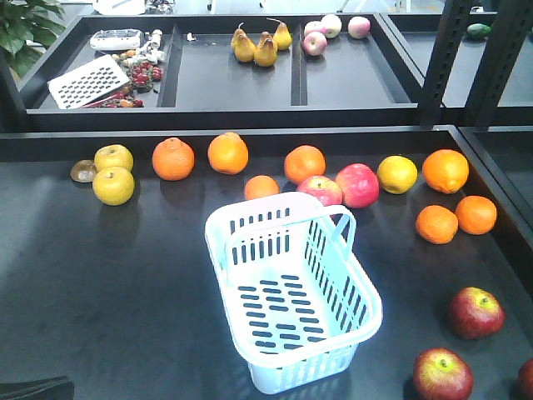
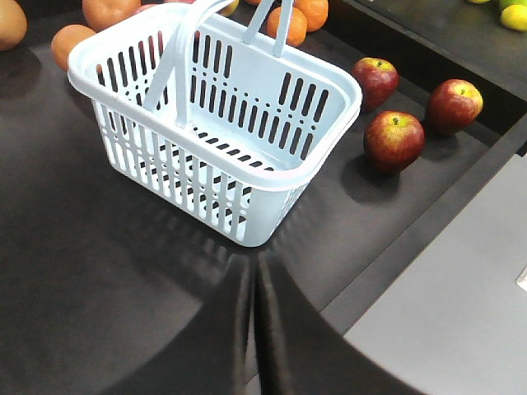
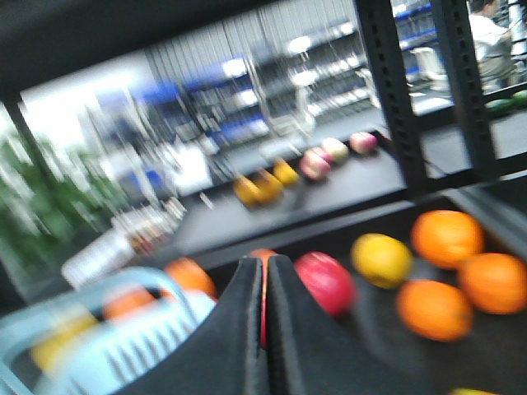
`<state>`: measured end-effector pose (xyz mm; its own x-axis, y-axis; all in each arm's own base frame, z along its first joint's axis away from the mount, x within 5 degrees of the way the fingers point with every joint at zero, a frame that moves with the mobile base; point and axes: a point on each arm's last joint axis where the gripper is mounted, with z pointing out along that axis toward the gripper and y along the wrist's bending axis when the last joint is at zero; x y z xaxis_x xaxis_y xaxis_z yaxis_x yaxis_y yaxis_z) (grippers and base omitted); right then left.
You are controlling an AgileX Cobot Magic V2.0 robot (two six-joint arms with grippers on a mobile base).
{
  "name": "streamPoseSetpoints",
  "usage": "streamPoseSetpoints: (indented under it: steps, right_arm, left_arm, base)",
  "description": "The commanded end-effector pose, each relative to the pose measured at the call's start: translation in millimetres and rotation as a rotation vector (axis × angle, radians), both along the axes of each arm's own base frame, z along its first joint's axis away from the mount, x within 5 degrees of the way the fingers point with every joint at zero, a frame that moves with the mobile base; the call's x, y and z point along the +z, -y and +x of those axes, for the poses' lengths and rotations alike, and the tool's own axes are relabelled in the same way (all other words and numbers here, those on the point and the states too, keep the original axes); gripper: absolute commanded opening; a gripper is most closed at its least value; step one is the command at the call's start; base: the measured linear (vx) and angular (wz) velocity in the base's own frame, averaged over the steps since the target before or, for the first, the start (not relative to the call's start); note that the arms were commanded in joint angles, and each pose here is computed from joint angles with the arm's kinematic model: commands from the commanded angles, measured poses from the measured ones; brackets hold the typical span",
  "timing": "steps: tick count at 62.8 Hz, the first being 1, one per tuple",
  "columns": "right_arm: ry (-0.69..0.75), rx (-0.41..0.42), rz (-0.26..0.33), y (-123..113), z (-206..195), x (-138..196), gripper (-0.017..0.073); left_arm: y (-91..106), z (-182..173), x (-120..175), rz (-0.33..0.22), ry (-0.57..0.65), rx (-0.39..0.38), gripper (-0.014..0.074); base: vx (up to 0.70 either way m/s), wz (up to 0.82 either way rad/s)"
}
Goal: Pick three apples into basket with both arms
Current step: 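Open the left gripper and withdraw it from the basket handle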
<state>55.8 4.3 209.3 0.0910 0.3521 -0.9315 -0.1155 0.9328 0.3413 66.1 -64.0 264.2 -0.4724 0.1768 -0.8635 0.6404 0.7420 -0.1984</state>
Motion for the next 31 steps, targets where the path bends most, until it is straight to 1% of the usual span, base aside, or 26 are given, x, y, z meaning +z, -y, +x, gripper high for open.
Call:
streamPoseSetpoints:
  steps: [1, 3, 4, 8, 10, 13, 15, 16, 19, 22, 23, 25, 26, 29, 31]
  right_arm:
    - [0.128, 0.014, 0.207, 2.2, -2.9, 9.2, -0.0004]
    - [0.144, 0.02, 0.266, 3.0, -3.3, 10.8, -0.0004]
    - [0.153, 0.022, 0.285, 3.3, -3.5, 11.6, -0.0004]
    - [0.189, 0.021, 0.326, 4.7, -4.5, 14.8, -0.0004]
    - [0.205, 0.021, 0.361, 5.8, -5.0, 16.2, -0.0004]
    - [0.214, 0.026, 0.428, 7.0, -5.6, 18.7, -0.0004]
    - [0.206, 0.029, 0.448, 7.1, -5.8, 20.7, -0.0004]
    - [0.192, 0.031, 0.446, 6.6, -5.7, 21.4, -0.0004]
    - [0.145, 0.04, 0.417, 4.5, -6.5, 27.5, -0.0004]
    - [0.072, 0.045, 0.344, 1.7, -7.2, 35.5, -0.0004]
    - [0.039, 0.044, 0.302, 0.7, -7.5, 39.8, -0.0004]
    - [-0.01, 0.04, 0.235, -0.4, -7.7, 45.5, -0.0004]
    - [-0.049, 0.036, 0.186, -1.0, -7.6, 50.1, -0.0004]
    - [-0.126, 0.027, 0.082, -1.5, -7.5, 62.7, -0.0004]
    - [-0.203, 0.021, 0.022, -1.7, -5.4, 69.8, -0.0004]
  left_arm:
    - [0.6, 4.0, 13.0, -0.069, 0.044, 0.038, -0.0006]
    - [0.6, 4.0, 13.0, -0.069, 0.044, 0.038, -0.0006]
    - [0.6, 4.0, 13.0, -0.069, 0.044, 0.038, -0.0006]
    - [0.6, 4.0, 13.0, -0.069, 0.044, 0.038, -0.0006]
    - [0.6, 4.0, 13.0, -0.069, 0.044, 0.038, -0.0006]
    - [0.6, 4.0, 13.0, -0.069, 0.044, 0.038, -0.0006]
    - [0.6, 4.0, 13.0, -0.069, 0.044, 0.038, -0.0006]
    - [0.6, 4.0, 13.0, -0.069, 0.044, 0.038, -0.0006]
    - [0.6, 4.0, 13.0, -0.069, 0.044, 0.038, -0.0006]
    - [0.6, 4.0, 13.0, -0.069, 0.044, 0.038, -0.0006]
    - [0.6, 4.0, 13.0, -0.069, 0.044, 0.038, -0.0006]
    - [0.6, 4.0, 13.0, -0.069, 0.044, 0.038, -0.0006]
    - [0.6, 4.0, 13.0, -0.069, 0.044, 0.038, -0.0006]
    - [0.6, 4.1, 13.1, -0.07, 0.046, 0.039, -0.0006]
    - [0.5, 4.3, 13.2, -0.071, 0.047, 0.04, -0.0006]
  base:
    - [0.0, 0.0]
    - [0.0, 0.0]
    - [0.0, 0.0]
    - [0.0, 0.0]
    - [0.0, 0.0]
    - [0.0, 0.0]
    - [0.0, 0.0]
    - [0.0, 0.0]
    - [0.0, 0.0]
    - [0.0, 0.0]
    - [0.0, 0.0]
    - [0.0, 0.0]
    - [0.0, 0.0]
    - [0.0, 0.0]
    - [0.0, 0.0]
